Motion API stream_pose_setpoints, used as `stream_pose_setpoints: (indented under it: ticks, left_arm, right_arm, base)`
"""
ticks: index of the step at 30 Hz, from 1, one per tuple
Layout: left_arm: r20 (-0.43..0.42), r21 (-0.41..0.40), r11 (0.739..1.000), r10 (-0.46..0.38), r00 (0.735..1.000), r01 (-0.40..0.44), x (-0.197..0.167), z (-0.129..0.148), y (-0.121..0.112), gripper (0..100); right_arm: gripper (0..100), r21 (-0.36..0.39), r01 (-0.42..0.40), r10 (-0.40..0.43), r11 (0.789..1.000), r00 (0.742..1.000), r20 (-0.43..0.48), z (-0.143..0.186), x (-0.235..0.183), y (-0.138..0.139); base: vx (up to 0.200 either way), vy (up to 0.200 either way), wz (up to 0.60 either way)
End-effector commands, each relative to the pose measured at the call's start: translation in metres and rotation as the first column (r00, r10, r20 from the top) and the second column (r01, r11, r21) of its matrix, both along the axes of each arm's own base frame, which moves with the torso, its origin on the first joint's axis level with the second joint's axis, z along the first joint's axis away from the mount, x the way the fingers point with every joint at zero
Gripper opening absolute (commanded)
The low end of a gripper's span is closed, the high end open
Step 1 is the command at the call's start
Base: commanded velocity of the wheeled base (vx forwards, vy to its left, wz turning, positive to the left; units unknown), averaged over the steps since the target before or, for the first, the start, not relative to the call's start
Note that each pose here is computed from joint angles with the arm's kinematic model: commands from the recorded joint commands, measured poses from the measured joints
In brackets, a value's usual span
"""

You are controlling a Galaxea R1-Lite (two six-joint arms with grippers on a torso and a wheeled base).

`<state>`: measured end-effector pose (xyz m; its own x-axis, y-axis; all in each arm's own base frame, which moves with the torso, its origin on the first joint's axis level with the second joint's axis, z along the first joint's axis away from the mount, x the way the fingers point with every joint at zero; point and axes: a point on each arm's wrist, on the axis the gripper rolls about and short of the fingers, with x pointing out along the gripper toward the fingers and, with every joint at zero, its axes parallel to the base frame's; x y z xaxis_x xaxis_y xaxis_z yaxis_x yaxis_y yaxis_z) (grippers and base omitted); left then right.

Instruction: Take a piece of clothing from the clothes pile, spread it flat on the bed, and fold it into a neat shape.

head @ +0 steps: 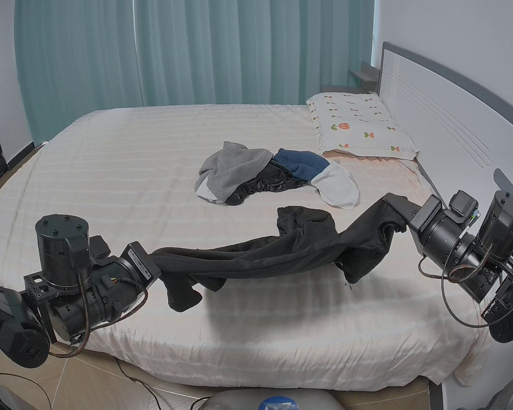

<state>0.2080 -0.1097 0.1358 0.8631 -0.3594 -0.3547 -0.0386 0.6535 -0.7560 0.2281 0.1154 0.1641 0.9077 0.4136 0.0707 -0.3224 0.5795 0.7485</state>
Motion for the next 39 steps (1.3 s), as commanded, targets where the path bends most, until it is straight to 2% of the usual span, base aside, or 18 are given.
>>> stream_pose_setpoints:
  ticks: [1,14,19,25,39]
  left_arm:
    - [0.005,-0.005,1.000,0.012,1.000,-0.012,0.002,0.002,0.003,0]
    - [0.037,-0.023,0.998,0.052,0.998,-0.052,0.009,0.003,0.010,0]
    - [0.015,-0.034,0.999,0.027,1.000,-0.027,0.012,-0.001,0.007,0]
    - [0.020,-0.103,0.993,0.058,0.998,-0.056,0.019,0.003,0.008,0]
    - [0.017,-0.101,0.993,0.066,0.998,-0.064,0.019,0.000,0.010,0]
  right_arm:
    - [0,-0.007,-0.005,0.005,1.000,1.000,-0.010,-0.003,0.001,0.002]
    - [0,-0.014,0.003,-0.003,1.000,1.000,-0.019,-0.006,0.004,0.002]
    - [0,-0.011,0.001,-0.001,1.000,1.000,-0.014,-0.005,0.006,0.004]
    - [0,-0.002,0.005,-0.005,1.000,1.000,0.002,-0.004,0.003,0.010]
    - [0,0.001,0.021,-0.021,1.000,1.000,-0.001,-0.030,0.021,0.017]
  base:
    - [0.000,0.200,0.00]
    - [0.000,0.200,0.00]
    - [0.000,0.200,0.00]
    - [0.000,0.200,0.00]
    - [0.000,0.200,0.00]
